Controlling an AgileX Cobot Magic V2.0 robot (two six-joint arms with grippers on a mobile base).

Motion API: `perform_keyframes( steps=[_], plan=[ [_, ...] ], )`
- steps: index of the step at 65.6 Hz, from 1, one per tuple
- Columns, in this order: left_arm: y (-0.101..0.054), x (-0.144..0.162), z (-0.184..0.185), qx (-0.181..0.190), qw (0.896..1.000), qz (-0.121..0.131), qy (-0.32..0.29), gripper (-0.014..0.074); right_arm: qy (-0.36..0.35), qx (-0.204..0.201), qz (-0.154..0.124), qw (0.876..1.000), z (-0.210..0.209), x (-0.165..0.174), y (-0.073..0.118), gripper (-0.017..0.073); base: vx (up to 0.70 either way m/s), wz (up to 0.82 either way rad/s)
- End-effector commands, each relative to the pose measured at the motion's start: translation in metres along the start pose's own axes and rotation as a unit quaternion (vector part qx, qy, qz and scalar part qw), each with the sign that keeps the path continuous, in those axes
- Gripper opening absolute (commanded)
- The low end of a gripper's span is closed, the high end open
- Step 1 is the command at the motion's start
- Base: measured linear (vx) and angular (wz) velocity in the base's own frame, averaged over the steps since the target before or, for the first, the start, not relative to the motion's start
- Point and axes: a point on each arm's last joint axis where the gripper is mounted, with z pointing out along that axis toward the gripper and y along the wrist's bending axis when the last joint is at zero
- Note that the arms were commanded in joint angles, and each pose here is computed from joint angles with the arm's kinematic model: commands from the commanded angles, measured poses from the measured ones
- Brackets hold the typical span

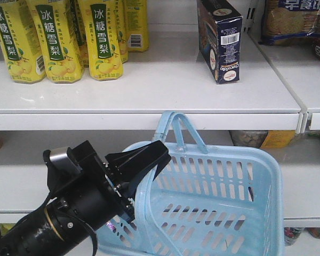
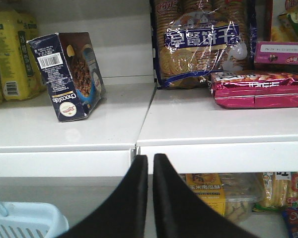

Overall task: Left arm holds basket, right arm returns cookies
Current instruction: 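Withdraw the right gripper and swing the basket away with the left gripper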

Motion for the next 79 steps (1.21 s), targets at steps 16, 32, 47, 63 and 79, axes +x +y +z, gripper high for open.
perform_keyframes(
  steps=[16, 32, 47, 63, 79],
  plan=[
    [-0.026, -0.017, 0.003, 0.084, 0.994, -0.010, -0.072, -0.0003, -0.020, -0.007, -0.018, 1.000, 0.000, -0.010, 0.002, -0.0011, 0.00, 0.00],
    [-0.027, -0.017, 0.003, 0.087, 0.993, -0.011, -0.074, -0.0003, -0.020, -0.007, -0.018, 1.000, 0.000, -0.010, 0.002, -0.0011, 0.00, 0.00],
    [-0.033, -0.011, -0.001, 0.039, 0.998, -0.003, -0.053, -0.0003, -0.020, -0.007, -0.018, 1.000, 0.000, -0.010, 0.002, -0.0010, 0.00, 0.00],
    [-0.046, -0.005, -0.015, -0.033, 0.999, 0.010, -0.041, -0.0003, -0.020, -0.007, -0.018, 1.000, 0.000, -0.010, 0.002, -0.0010, 0.00, 0.00],
    [-0.064, -0.001, -0.032, -0.053, 0.997, 0.030, -0.042, -0.0003, -0.019, -0.005, -0.018, 1.000, 0.000, -0.010, 0.001, -0.0010, 0.00, 0.00]
  ],
)
